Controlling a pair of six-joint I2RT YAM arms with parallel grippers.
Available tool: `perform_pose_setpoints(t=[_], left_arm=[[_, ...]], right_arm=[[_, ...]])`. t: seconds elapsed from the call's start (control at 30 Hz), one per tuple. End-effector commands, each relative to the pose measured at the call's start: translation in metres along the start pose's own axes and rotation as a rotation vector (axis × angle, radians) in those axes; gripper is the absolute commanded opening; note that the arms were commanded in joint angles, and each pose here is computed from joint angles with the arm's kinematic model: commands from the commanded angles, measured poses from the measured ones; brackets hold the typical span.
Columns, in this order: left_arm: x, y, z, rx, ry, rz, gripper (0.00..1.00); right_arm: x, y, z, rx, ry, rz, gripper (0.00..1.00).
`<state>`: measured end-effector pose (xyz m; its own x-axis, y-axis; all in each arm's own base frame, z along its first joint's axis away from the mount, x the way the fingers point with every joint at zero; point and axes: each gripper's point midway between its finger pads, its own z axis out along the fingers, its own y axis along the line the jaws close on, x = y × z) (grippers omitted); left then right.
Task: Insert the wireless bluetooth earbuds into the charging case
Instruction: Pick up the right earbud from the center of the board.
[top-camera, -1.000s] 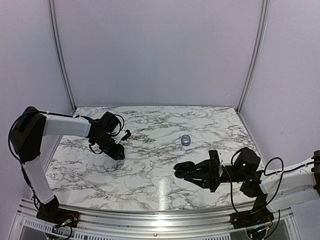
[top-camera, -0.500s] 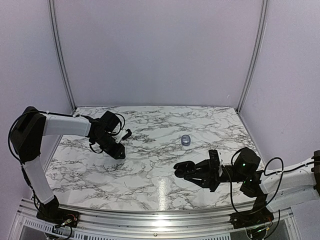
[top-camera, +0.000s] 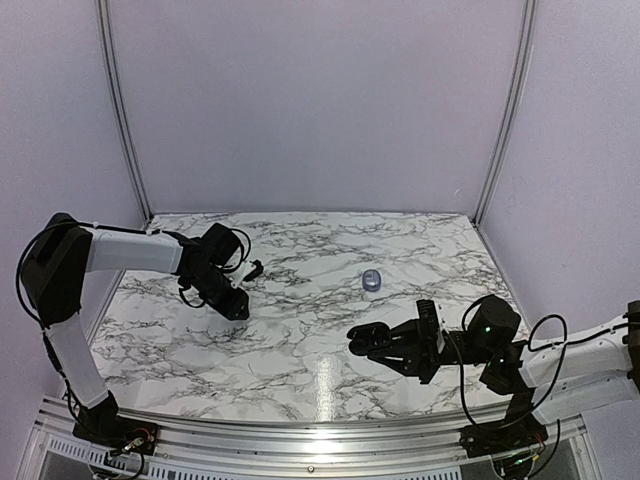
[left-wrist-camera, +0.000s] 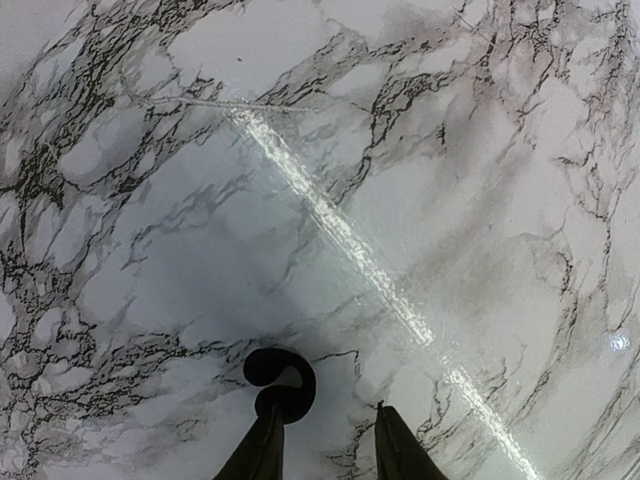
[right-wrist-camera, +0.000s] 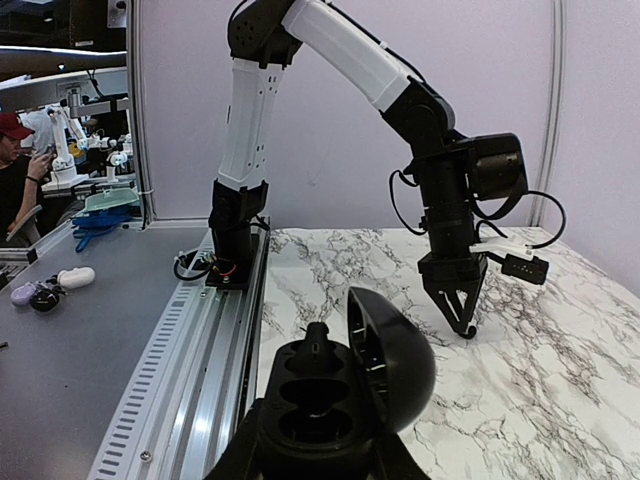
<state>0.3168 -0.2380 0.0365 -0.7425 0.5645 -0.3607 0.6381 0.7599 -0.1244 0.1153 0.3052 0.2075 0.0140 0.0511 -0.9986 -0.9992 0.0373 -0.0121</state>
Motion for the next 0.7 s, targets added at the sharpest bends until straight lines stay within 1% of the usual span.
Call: perform_pose_setpoints(t=[0.0, 0.2, 0.67], left_arm=[[-0.001, 0.005, -0.012, -0.026, 0.002, 0.003, 0.33], [-0.005, -0.001, -0.010, 0.011, -0.003, 0.008, 0.33], [-0.009, -0.002, 0.003, 0.026, 0.017, 0.039, 0.33]], right_arm=[[-0.003, -0.003, 0.001, 0.008, -0.004, 0.002, 0.00], [-0.002, -0.003, 0.001, 0.007, 0.000, 0.004, 0.00], [0.000, -0.005, 0.002, 0.014, 0.009, 0.011, 0.00]])
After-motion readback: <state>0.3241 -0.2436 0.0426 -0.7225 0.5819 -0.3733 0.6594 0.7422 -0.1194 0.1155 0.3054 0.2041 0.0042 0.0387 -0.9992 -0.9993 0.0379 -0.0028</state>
